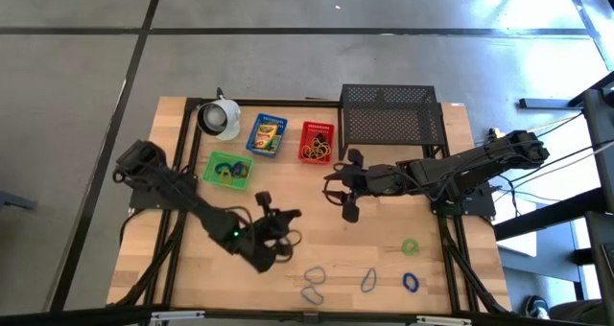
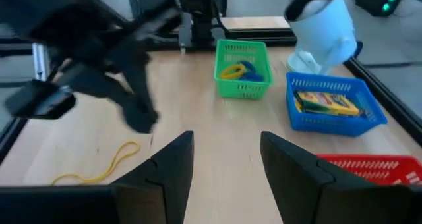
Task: Pick & Place Office Desk Supplies
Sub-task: Put the black rubber band into the red bin
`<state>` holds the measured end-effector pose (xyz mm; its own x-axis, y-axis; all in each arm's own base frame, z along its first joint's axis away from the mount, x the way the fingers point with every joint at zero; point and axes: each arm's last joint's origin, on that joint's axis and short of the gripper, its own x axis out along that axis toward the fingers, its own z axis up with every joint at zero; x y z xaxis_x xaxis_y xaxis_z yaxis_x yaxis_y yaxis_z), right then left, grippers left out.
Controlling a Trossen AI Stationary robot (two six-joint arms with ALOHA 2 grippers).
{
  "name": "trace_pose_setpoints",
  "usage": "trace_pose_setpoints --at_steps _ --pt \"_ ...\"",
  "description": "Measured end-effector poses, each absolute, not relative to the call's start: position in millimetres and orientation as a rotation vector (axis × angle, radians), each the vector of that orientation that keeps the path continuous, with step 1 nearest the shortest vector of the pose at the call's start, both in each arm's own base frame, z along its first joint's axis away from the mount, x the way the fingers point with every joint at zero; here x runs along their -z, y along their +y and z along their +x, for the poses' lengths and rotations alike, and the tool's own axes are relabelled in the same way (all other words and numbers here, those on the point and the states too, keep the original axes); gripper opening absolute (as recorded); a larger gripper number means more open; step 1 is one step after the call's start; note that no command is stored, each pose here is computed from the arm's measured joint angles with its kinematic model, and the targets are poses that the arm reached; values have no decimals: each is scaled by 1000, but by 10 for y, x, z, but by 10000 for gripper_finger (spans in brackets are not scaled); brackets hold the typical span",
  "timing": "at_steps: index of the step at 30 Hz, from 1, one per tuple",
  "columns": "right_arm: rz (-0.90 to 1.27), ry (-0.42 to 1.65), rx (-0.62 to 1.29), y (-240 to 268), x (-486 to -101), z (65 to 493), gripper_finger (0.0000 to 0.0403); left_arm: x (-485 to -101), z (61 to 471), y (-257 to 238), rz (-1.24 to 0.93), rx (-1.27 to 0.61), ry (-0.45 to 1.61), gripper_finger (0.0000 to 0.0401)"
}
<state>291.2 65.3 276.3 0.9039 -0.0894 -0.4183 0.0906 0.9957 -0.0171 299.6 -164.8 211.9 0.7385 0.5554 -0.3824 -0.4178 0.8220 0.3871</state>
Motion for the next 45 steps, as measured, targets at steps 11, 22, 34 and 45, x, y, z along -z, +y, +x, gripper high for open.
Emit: trace_pose_setpoints --at_steps 11,22,34,45 --pt "5 446 -98 712 -2764 2911 178 -2125 3243 -1196 184 -620 537 4" --pt "47 359 -487 942 -2863 2884 178 -2074 3401 -726 196 -642 589 5" --pt "21 387 -502 959 -2850 2845 178 -2020 3551 351 44 -644 463 5" --pt "-5 446 -503 952 -2794 2822 178 -1926 3536 847 -46 -681 461 7"
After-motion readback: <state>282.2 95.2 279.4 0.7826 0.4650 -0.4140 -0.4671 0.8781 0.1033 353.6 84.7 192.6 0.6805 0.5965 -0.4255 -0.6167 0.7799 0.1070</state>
